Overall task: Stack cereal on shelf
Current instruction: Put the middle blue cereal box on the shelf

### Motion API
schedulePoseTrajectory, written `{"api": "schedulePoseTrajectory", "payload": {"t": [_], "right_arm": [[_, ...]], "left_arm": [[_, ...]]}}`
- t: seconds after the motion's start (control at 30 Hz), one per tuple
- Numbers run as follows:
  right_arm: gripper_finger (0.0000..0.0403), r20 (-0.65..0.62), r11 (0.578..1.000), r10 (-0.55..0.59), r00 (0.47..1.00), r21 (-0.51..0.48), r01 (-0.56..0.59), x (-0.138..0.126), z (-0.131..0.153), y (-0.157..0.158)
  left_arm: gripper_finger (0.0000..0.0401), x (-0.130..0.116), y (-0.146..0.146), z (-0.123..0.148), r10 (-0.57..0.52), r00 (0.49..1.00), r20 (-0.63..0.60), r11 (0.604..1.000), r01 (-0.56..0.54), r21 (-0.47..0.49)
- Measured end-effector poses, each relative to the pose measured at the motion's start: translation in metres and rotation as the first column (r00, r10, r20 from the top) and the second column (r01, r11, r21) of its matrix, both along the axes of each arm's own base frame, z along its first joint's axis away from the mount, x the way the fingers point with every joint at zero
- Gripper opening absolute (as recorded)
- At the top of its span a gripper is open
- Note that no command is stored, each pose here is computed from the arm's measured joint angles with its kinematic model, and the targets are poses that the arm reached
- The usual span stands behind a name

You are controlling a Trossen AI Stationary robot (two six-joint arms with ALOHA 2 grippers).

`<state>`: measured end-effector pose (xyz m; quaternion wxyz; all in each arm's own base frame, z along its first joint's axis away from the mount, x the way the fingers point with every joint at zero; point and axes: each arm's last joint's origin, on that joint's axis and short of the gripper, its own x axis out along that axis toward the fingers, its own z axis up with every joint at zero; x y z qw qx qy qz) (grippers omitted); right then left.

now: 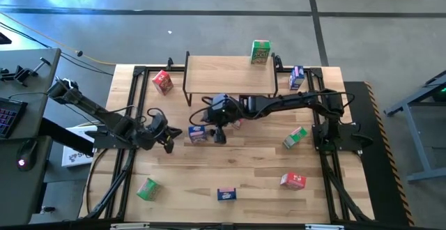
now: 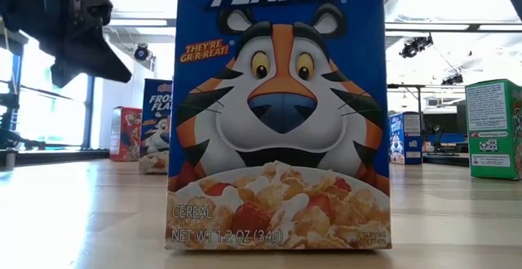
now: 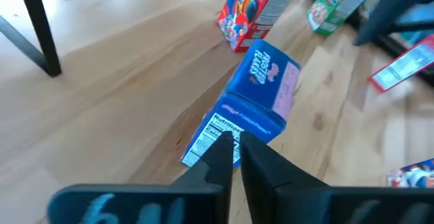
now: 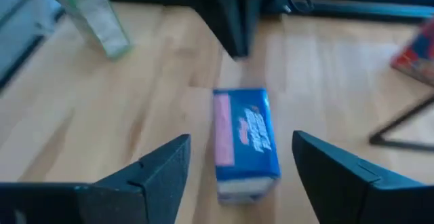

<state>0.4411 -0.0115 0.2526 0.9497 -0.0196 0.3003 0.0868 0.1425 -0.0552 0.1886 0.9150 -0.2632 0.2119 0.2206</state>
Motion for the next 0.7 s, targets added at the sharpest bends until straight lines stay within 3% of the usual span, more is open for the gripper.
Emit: {"api": "schedulePoseTrajectory", "payload": {"t": [0.2,0.3,0.47,0.7], "right_arm": [[0.028,0.044,0.999,0.016,0.999,0.044,-0.018,0.007,-0.003,0.002],[0.029,-0.002,0.998,0.005,1.0,0.056,-0.005,0.01,-0.014,0.005],[0.0294,0.0,1.0,-0.005,1.0,0.02,0.005,0.024,0.002,0.009],[0.0294,-0.145,1.0,0.008,0.989,0.01,-0.006,0.047,0.003,0.012]], "left_arm": [[0.0004,-0.008,0.004,-0.016,0.006,0.995,0.104,0.998,0.0,-0.062],[0.0004,-0.011,0.006,-0.019,0.009,0.993,0.122,0.998,-0.001,-0.07],[0.0001,-0.013,0.007,-0.017,0.011,0.991,0.131,0.999,-0.004,-0.051],[0.0001,-0.013,0.008,-0.018,0.01,0.992,0.123,0.999,-0.005,-0.041]]}}
